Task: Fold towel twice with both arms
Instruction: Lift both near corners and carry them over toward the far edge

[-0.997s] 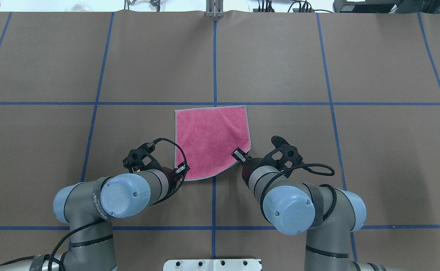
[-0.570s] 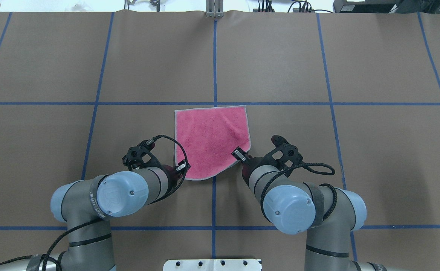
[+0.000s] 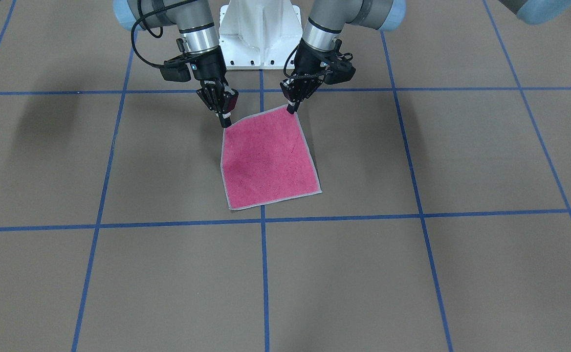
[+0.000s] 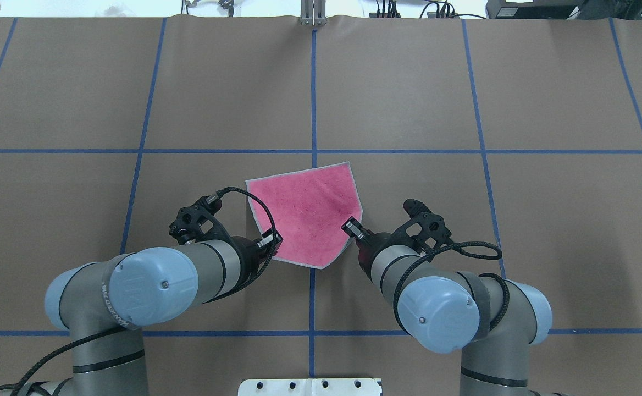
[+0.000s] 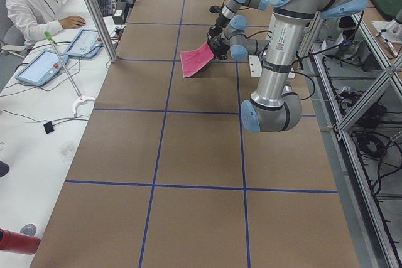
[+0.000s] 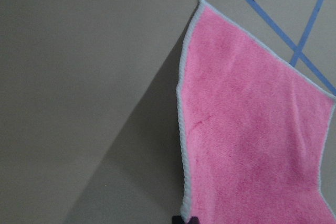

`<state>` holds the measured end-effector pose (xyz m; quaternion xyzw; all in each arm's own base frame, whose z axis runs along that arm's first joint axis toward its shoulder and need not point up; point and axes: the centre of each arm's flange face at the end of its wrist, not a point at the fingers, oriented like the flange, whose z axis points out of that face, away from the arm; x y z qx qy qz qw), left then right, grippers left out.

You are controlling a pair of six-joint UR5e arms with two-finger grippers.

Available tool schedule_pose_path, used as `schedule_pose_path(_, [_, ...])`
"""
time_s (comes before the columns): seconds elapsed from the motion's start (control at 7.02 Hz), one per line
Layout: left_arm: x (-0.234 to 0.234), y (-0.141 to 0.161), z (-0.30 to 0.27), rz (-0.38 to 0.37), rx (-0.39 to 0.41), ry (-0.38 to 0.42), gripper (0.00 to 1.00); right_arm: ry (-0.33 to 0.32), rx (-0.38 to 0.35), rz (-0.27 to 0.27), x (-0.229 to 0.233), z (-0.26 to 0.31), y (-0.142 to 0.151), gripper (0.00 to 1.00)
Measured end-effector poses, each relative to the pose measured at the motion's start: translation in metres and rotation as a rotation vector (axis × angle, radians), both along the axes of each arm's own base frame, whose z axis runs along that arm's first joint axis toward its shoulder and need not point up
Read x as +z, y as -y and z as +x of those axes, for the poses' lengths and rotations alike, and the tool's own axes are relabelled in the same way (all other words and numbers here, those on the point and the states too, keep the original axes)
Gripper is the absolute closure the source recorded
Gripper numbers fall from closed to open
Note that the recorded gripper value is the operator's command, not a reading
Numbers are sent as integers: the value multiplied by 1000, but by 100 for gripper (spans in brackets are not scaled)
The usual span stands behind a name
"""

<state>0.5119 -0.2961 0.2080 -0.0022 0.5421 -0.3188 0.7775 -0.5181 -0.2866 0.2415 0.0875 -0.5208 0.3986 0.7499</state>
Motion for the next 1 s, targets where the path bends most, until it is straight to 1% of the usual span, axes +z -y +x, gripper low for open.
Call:
schedule_pose_path(0.28, [-7,-3,-10,3,2,-4,100,14,-17,9,-18,19,-15,100])
schedule_pose_path(0.57, [-8,10,-18,48,-1,17,100,12,-26,16,-34,27,-16,100])
schedule_pose_path(0.71, [-6,22,-25,57,-6,33,100,3,-26,26,-40,28,-10,100])
schedule_pose_path(1.0, [-2,46,-39,31,-2,73,100,-25,-9,28,-39,31,19,100])
